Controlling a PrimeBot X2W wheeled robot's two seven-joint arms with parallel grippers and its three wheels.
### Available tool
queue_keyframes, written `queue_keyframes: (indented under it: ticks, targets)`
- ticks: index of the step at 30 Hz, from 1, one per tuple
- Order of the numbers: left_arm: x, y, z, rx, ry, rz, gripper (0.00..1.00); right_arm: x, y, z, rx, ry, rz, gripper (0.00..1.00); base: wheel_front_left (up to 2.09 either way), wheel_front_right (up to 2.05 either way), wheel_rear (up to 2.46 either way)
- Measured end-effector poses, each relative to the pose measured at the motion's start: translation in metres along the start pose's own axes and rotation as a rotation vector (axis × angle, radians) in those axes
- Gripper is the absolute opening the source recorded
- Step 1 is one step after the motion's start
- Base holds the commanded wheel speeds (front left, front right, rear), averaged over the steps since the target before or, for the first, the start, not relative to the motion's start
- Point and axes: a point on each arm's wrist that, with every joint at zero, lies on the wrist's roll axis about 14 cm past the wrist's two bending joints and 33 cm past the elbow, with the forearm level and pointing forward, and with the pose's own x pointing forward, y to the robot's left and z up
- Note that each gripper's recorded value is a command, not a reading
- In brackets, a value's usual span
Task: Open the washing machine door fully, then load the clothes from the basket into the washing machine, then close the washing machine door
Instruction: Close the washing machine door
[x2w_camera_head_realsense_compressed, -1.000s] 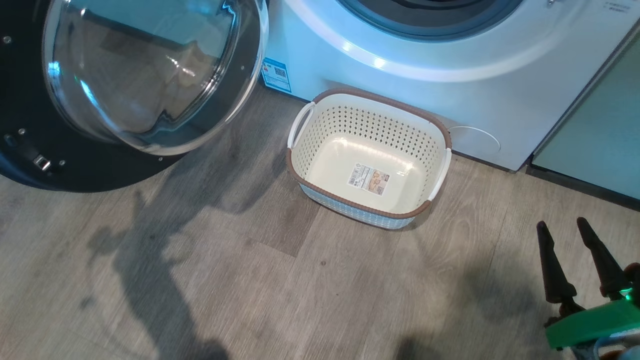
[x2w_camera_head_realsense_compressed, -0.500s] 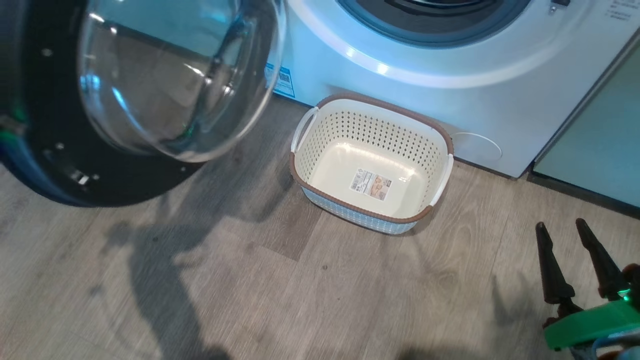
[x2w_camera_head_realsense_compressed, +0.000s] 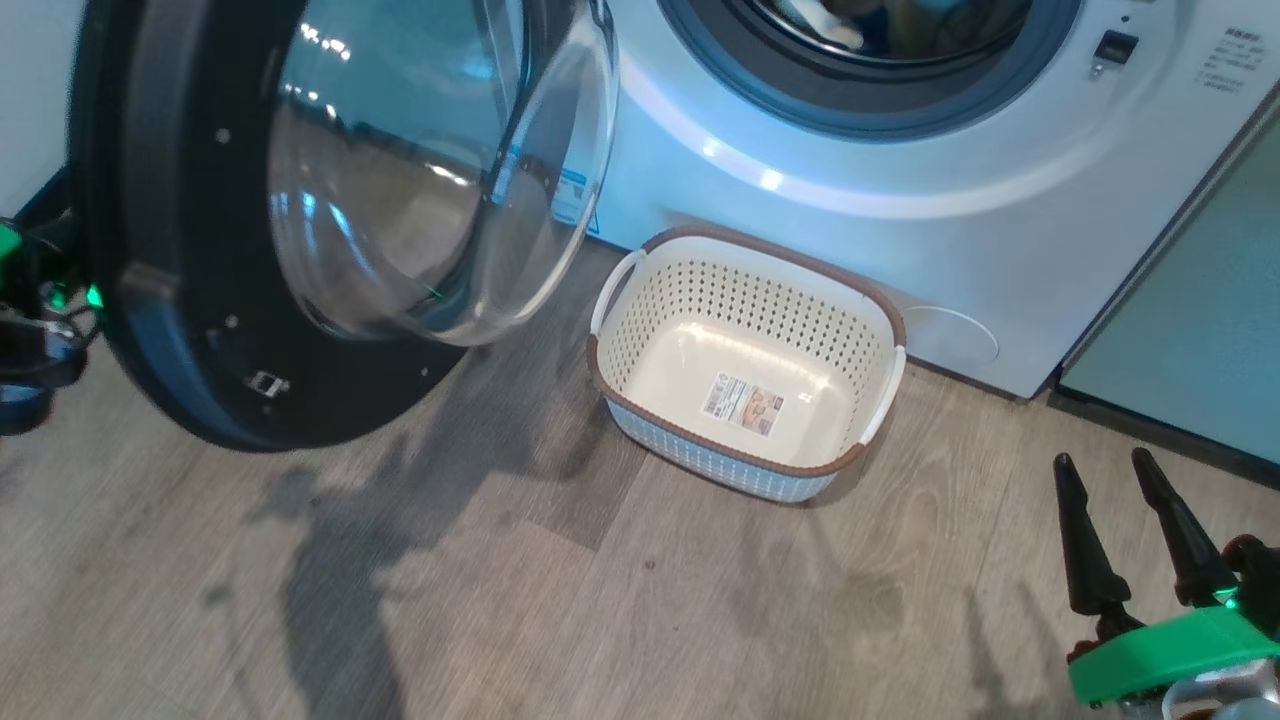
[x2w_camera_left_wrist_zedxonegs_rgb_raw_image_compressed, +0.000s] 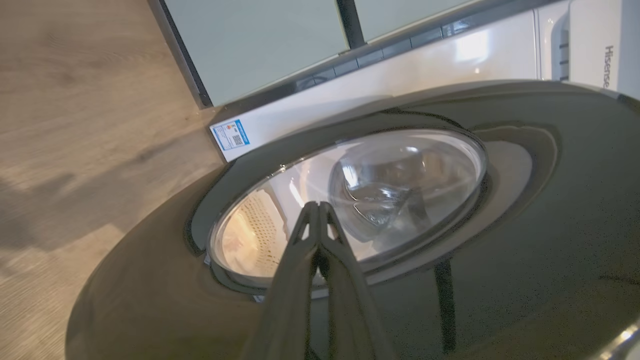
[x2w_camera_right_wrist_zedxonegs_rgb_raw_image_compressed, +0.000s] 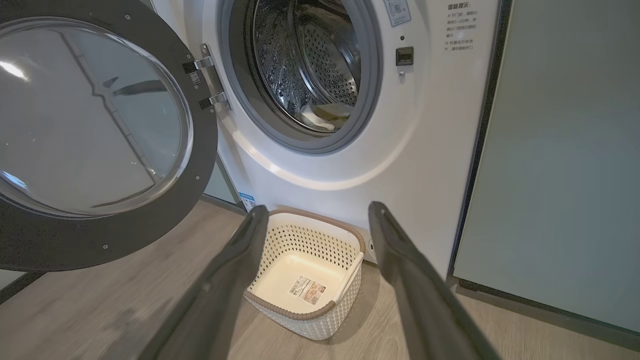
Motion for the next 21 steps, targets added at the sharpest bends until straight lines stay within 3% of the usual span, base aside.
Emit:
queue_keyframes:
  ticks: [21]
  targets:
    - [-0.001,-0.051,-0.109,-0.024,0.373,-0.230,0.00,-0.019,0.002,0.016,0.003,-0.043,-0.040,1.00,0.00,0.00,0.00]
